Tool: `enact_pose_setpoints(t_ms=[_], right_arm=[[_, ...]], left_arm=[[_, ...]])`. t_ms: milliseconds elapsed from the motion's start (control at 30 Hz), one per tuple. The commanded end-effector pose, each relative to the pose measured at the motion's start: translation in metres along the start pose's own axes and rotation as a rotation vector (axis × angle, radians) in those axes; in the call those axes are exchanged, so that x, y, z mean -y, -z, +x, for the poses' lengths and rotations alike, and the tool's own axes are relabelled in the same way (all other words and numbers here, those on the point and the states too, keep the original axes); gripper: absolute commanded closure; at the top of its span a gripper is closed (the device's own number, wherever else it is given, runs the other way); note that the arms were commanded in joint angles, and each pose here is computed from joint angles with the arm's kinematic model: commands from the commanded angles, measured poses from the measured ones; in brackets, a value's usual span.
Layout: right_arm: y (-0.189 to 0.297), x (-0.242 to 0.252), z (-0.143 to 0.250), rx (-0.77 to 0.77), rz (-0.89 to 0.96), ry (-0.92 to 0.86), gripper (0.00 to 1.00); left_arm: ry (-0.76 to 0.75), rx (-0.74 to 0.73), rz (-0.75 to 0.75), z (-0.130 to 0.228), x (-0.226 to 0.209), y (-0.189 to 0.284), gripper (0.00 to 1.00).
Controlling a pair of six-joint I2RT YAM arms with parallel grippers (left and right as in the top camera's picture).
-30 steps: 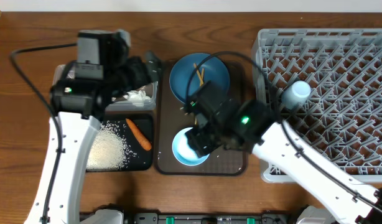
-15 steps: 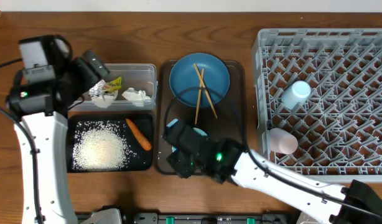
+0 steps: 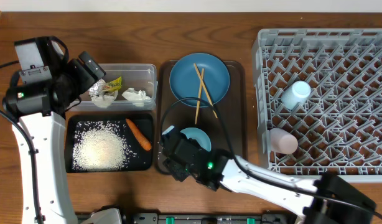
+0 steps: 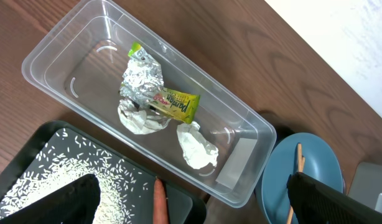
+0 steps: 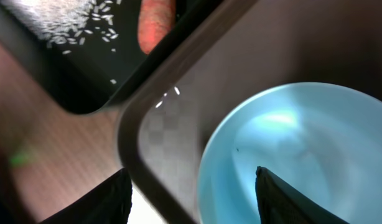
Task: Sort waste into correct bins and load items into the dishwasher rack
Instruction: 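Grip the rim of the light blue bowl with the right gripper, then carry the bowl right and lower it into the rack's back area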
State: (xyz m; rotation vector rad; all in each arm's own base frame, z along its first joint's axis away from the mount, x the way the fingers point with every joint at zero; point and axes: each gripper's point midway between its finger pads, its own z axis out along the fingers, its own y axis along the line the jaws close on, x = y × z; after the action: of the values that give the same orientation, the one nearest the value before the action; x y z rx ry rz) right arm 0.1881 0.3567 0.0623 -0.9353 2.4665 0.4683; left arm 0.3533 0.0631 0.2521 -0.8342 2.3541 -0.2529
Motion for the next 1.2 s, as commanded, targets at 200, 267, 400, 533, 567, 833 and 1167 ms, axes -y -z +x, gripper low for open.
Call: enact_pose_setpoints(t_ms=[200, 267, 400, 533, 567, 833, 1167], right_arm=[[-0.024, 0.005, 0.017, -0.048, 0.036, -0.024, 0.58], [-0.024, 0.004, 0.016, -0.045, 0.034, -0.024, 0.70], [-0.024, 0.005, 0.018, -0.053, 0.037, -0.024, 0.85], [-0.023, 0.006, 0.021, -0.068, 0.043, -0.022, 0.93], [-0.023, 0.007, 0.021, -0.069, 0.044, -0.022, 0.94], [-0.021, -0.001, 0.007, -0.012, 0.010, -0.027, 0.99], [0.083, -0.008, -0.071, 0.279, -0.177, -0.095, 0.99]], left_arm=[[-0.006, 0.002, -0.019, 0.001, -0.005, -0.001, 0.02], [-0.007, 0.002, -0.019, 0.001, -0.005, -0.001, 0.02], [-0.007, 0.002, -0.019, 0.001, -0.005, -0.001, 0.02], [-0.007, 0.002, -0.019, 0.001, -0.005, -0.001, 0.02], [-0.007, 0.002, -0.019, 0.001, -0.005, -0.001, 0.02], [-0.007, 0.002, -0.019, 0.001, -0.005, -0.001, 0.02], [-0.006, 0.002, -0.019, 0.001, -0.005, -0.001, 0.02]])
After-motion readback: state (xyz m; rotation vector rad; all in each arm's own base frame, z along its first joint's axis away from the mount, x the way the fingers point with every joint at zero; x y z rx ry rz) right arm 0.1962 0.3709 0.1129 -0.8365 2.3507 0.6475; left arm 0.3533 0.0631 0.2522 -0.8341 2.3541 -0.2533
